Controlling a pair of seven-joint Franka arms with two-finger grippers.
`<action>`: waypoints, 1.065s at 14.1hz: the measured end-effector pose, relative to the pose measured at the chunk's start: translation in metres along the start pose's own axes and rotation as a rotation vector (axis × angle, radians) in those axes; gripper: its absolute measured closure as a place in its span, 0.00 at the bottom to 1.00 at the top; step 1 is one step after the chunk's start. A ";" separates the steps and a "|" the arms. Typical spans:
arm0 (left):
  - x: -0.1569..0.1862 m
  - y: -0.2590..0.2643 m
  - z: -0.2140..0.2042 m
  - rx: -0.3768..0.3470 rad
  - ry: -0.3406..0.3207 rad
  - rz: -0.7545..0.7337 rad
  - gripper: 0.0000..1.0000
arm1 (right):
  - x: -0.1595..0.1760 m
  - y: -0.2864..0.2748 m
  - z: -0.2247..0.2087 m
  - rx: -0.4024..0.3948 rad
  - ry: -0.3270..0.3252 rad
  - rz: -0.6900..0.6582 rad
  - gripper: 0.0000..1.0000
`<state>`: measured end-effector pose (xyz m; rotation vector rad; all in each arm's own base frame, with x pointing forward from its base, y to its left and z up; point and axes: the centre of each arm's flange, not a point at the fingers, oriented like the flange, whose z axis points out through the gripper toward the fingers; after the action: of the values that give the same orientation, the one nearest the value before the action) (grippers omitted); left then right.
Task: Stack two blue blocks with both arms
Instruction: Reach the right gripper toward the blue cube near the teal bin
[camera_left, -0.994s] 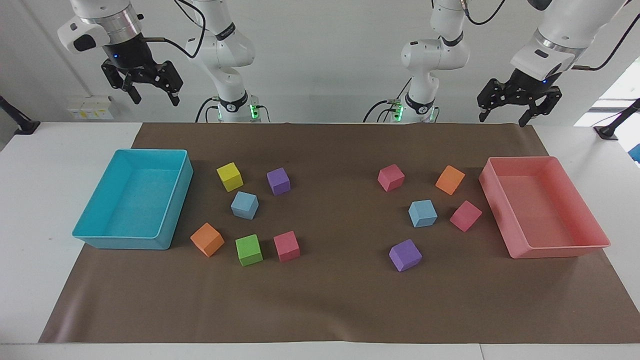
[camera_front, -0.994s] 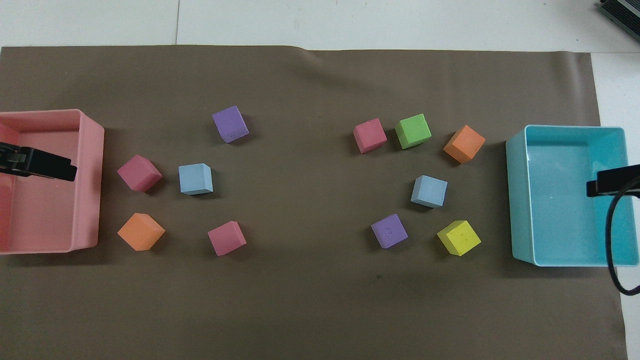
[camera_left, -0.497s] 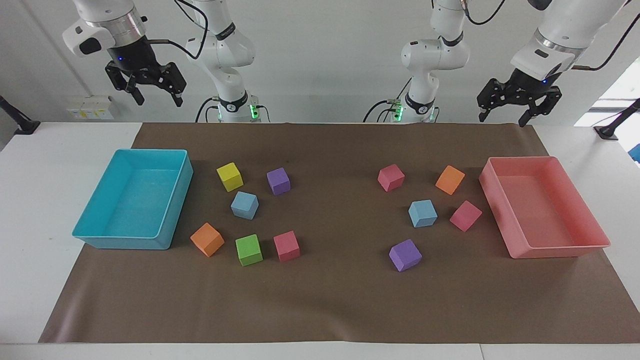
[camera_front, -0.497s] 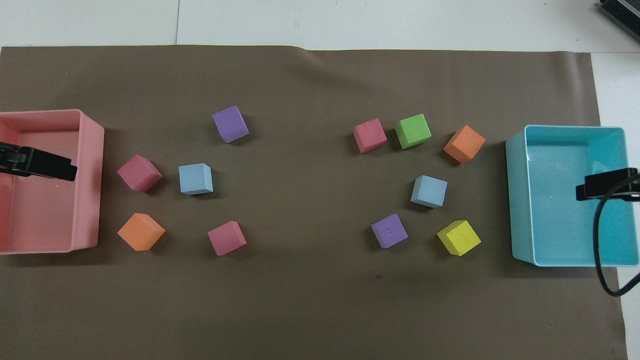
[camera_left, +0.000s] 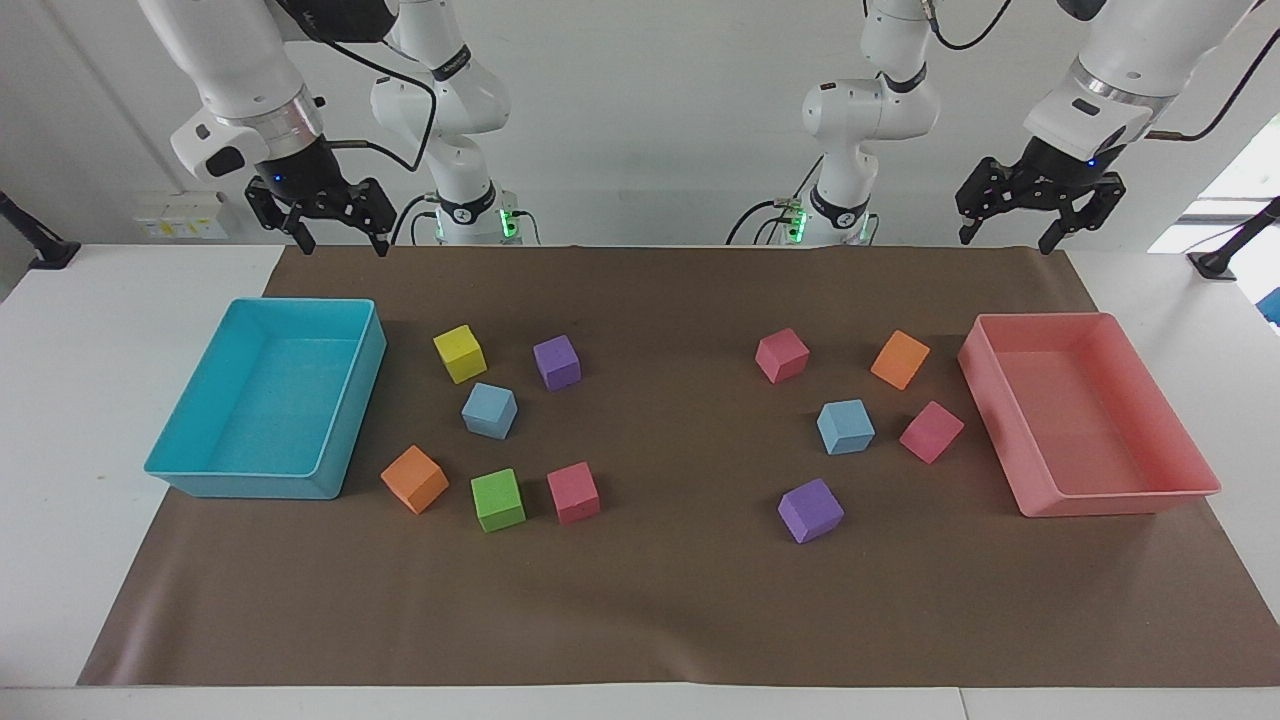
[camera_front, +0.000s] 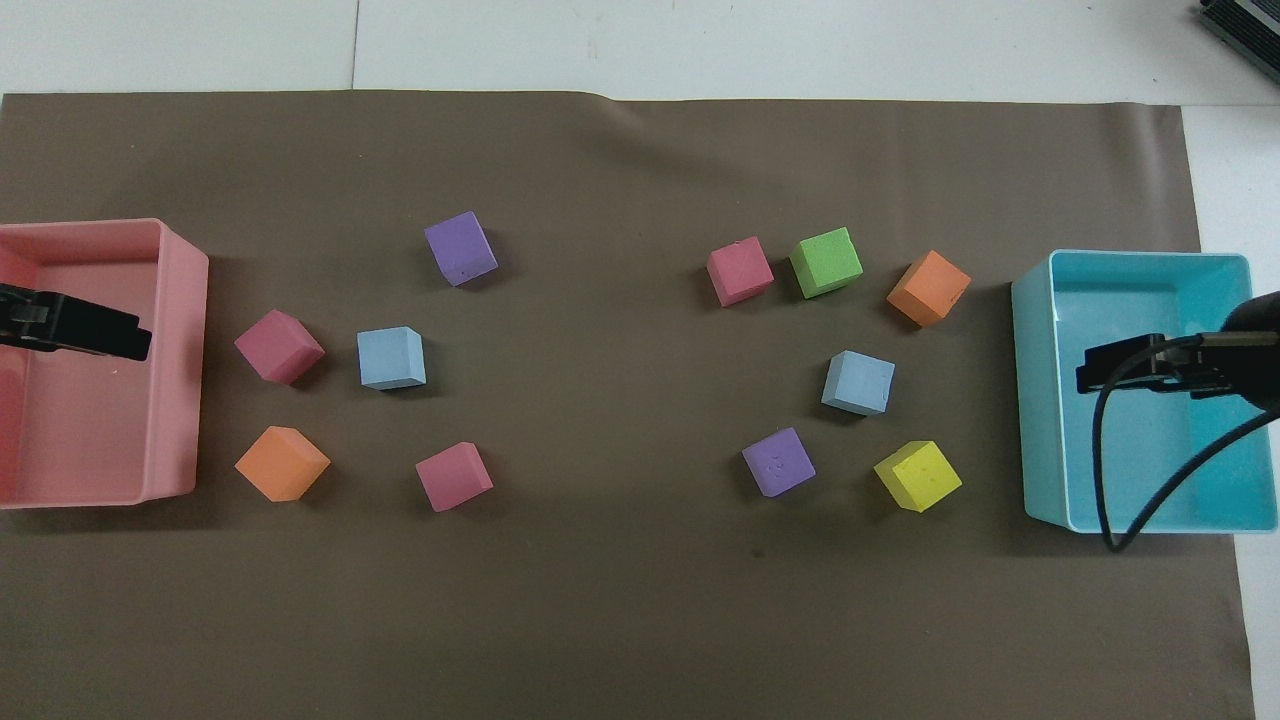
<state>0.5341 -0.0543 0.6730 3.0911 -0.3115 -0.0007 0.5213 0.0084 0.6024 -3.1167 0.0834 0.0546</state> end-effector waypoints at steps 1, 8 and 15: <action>0.000 0.000 0.000 0.000 0.000 0.000 0.00 | 0.003 -0.009 0.016 -0.001 0.001 -0.019 0.00; 0.001 0.001 -0.001 -0.002 0.013 0.001 0.00 | 0.036 -0.074 0.146 -0.010 0.002 -0.136 0.00; 0.002 0.004 -0.001 -0.009 0.013 -0.003 0.00 | 0.031 -0.075 0.237 0.046 -0.012 -0.095 0.00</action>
<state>0.5349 -0.0586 0.6740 3.0815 -0.3054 0.0175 0.5479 0.0879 0.3657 -3.0694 -0.0628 0.0685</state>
